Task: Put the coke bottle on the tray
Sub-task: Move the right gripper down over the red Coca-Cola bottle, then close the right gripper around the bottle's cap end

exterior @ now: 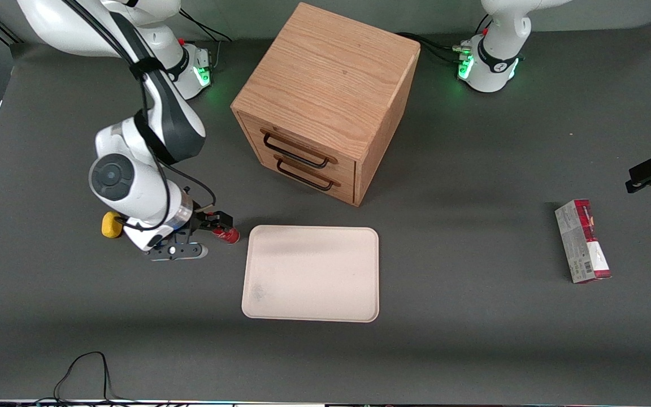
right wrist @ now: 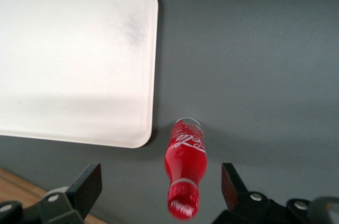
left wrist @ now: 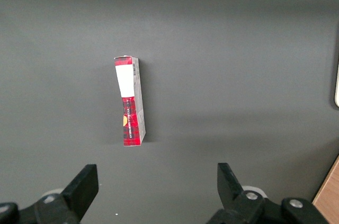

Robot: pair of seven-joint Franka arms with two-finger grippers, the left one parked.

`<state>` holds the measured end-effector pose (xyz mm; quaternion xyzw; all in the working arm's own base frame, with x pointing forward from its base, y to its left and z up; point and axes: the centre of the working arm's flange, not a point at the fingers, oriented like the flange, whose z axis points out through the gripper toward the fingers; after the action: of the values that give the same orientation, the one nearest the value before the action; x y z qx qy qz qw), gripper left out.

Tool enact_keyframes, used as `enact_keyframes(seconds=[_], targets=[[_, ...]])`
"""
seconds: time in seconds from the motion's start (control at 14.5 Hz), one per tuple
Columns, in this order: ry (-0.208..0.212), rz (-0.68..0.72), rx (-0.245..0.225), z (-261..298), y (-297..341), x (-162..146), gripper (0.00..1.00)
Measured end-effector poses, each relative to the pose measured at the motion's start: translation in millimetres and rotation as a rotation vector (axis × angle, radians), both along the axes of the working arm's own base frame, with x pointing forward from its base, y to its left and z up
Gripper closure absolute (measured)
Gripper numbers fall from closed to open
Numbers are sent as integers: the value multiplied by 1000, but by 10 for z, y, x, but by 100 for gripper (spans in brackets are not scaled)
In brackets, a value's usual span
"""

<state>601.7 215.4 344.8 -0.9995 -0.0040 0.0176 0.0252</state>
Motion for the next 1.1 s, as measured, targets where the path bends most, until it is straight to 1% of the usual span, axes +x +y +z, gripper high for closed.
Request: enact_keyframes(seconds=[0.14,0.28,0.41,0.48,0.55,0.62,0.69,0.83,0.9,0.97,1.1], targets=[[17,-8,-8,-218,-12,-128,0],[28,-5,-14,-271,-9,-212,0],[29,-1,-20,-254,-17,-263,3],[27,3,-27,-243,-27,-286,11],[27,6,-32,-239,-35,-306,22],[28,8,-35,-245,-40,-323,22],[31,8,-37,-258,-44,-333,25],[37,9,-40,-288,-49,-352,48],[39,10,-41,-298,-51,-358,51],[40,10,-42,-303,-52,-362,52],[37,12,-45,-296,-62,-358,67]])
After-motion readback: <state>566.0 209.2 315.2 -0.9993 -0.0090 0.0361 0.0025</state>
